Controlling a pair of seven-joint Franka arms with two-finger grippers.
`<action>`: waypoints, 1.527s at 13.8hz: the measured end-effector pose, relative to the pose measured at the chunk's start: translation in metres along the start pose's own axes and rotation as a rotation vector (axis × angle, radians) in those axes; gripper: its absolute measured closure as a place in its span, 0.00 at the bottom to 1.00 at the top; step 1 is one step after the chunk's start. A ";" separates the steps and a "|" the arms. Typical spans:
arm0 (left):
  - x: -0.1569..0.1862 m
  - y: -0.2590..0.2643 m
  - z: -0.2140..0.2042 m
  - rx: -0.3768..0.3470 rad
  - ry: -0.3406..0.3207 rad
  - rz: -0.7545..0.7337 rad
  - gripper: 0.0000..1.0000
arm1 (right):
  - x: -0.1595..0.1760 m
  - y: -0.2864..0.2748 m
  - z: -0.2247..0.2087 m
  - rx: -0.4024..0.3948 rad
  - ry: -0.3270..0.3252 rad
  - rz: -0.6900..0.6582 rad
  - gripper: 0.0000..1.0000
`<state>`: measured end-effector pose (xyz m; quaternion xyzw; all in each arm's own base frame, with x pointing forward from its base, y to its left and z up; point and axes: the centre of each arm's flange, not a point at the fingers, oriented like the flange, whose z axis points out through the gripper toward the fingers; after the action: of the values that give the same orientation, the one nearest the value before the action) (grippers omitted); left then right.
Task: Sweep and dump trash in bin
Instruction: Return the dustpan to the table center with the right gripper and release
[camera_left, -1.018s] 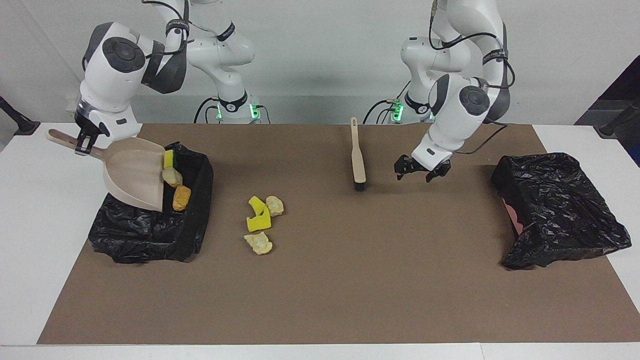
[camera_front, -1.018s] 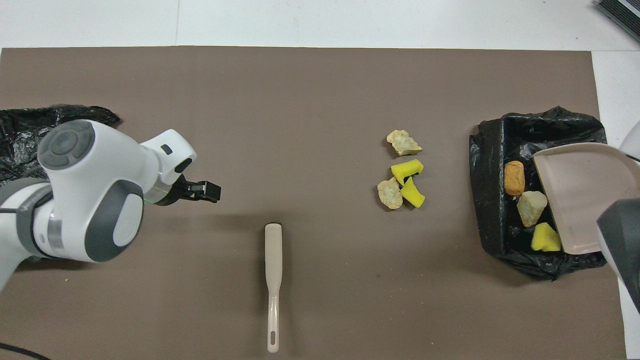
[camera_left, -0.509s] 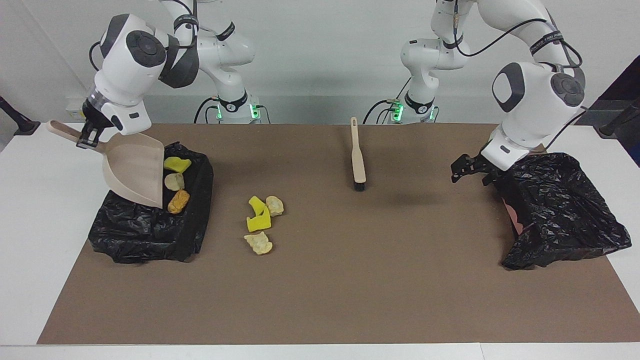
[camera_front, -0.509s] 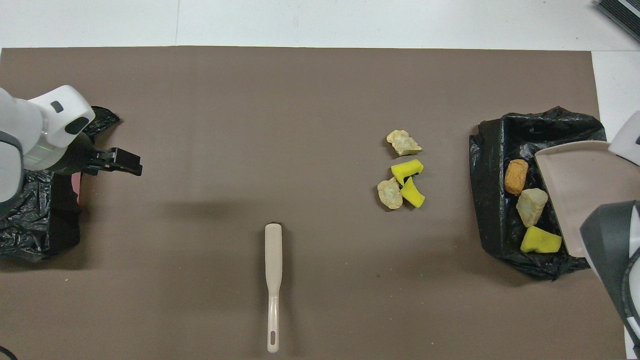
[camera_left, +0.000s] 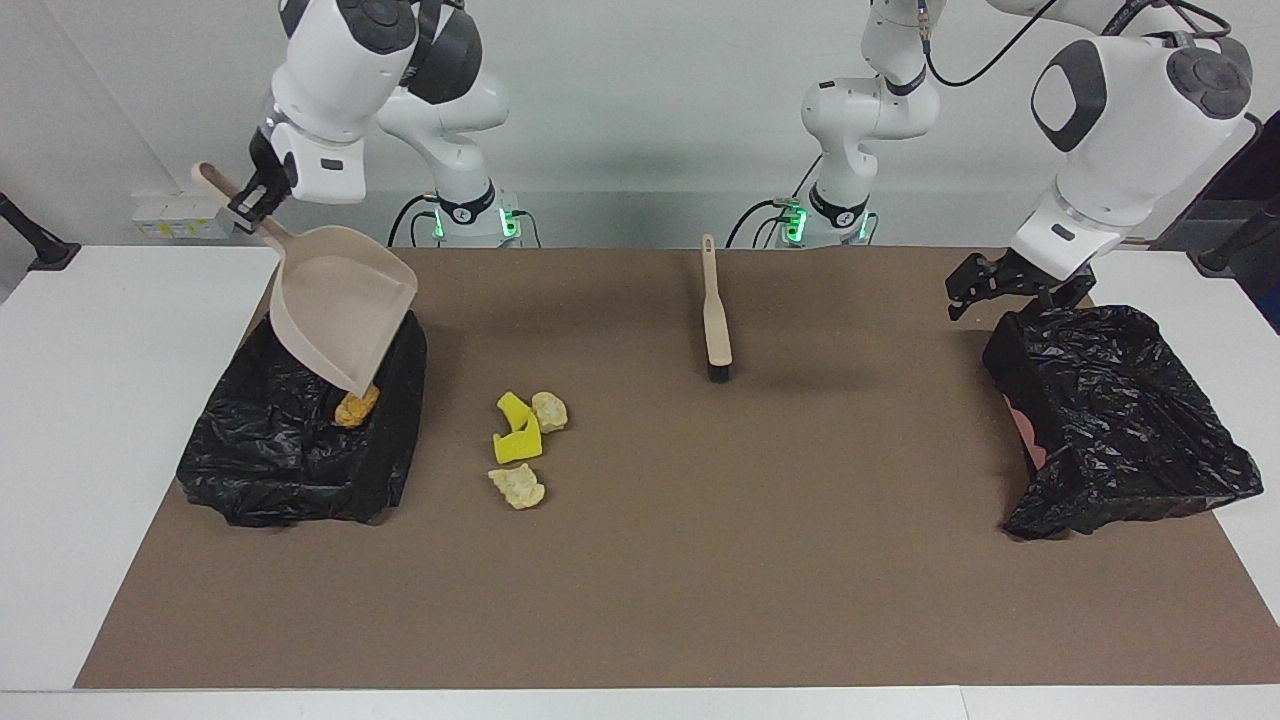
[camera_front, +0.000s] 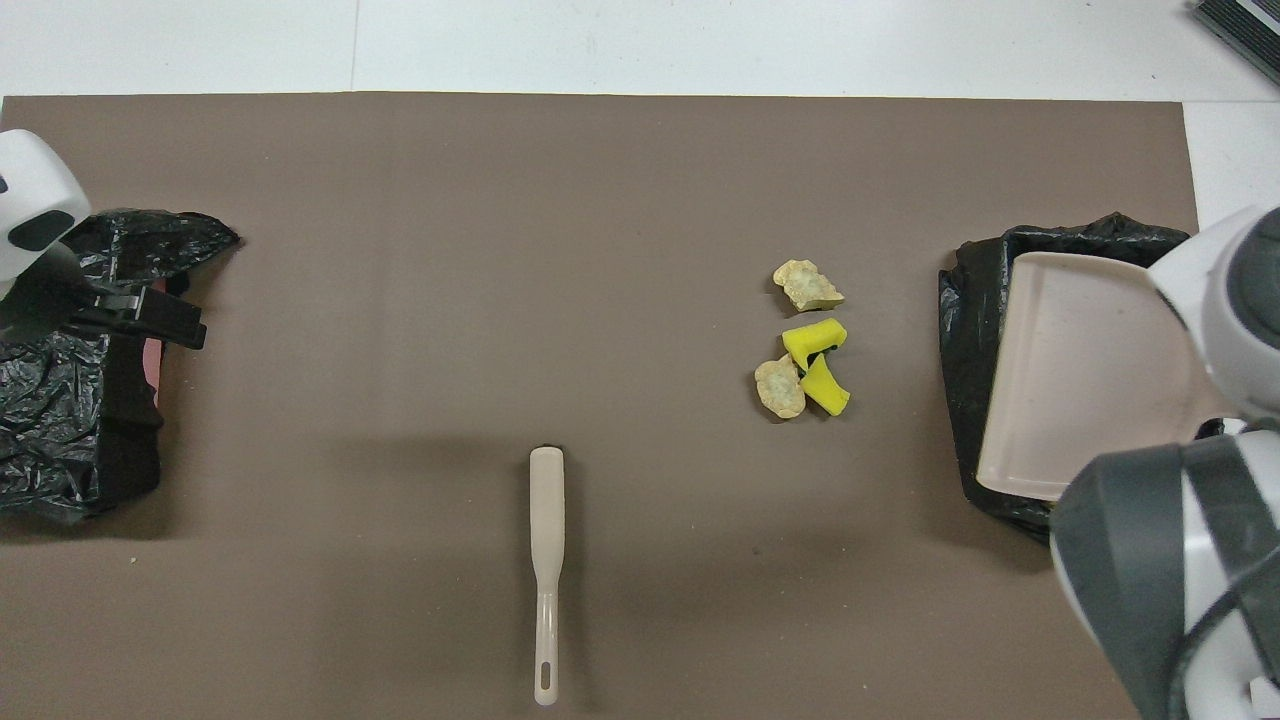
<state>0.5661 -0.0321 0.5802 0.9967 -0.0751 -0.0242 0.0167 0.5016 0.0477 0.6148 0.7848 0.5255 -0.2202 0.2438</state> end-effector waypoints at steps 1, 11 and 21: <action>-0.006 0.001 -0.009 0.002 0.006 0.001 0.00 | 0.014 -0.011 -0.006 0.044 0.061 0.079 0.69; -0.025 0.003 -0.018 0.001 -0.007 0.002 0.00 | 0.274 -0.110 -0.061 0.431 0.332 0.991 0.69; -0.025 0.004 -0.017 0.001 -0.010 0.004 0.00 | 0.435 -0.062 -0.064 0.705 0.535 1.170 0.69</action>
<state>0.5412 -0.0315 0.5982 0.9965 -0.0771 -0.0289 0.0157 0.6019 0.4189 0.3939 0.9958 -0.0398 -0.0109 -0.0823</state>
